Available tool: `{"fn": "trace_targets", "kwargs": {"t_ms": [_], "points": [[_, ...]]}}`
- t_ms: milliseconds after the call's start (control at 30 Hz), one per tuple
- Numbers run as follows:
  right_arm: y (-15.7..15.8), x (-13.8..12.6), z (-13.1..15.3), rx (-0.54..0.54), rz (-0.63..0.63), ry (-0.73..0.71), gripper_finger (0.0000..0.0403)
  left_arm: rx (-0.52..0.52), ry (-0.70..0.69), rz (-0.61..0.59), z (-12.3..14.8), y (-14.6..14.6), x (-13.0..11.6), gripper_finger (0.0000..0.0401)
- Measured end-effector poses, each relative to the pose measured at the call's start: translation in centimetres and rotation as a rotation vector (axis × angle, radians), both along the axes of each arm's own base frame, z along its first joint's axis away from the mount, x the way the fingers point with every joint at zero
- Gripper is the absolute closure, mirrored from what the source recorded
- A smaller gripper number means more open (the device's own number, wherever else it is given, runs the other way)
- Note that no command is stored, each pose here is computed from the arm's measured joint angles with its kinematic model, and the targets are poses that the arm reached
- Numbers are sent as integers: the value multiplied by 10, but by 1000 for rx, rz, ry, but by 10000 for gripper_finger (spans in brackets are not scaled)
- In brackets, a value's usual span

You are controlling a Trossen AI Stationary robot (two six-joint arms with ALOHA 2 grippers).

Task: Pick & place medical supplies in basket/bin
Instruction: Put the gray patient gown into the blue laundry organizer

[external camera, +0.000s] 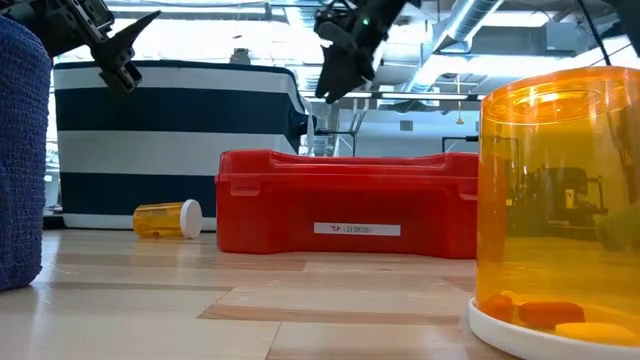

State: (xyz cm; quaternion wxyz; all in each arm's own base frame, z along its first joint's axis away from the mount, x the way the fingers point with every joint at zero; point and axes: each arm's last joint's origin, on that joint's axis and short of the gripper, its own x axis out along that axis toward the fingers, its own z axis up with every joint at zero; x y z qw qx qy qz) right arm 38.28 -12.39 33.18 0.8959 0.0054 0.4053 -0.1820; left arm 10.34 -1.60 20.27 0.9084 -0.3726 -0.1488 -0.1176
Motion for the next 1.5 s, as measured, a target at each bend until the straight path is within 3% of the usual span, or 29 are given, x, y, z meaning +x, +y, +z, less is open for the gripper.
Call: {"fn": "trace_targets", "kwargs": {"t_ms": [300, 967, 1167, 1500], "points": [[-22, -19, -25, 21, -62, -326, 149, -1, -7, 0, 1, 0, 0, 162], [-43, 1, -75, 38, -91, -309, 157, -30, -4, -10, 1, 0, 0, 162], [-44, 5, -81, 47, -61, -309, 213, -52, -2, -17, 1, 0, 0, 162], [-43, 6, -82, 34, -16, -297, 382, -53, -1, -14, 1, 0, 0, 162]]}}
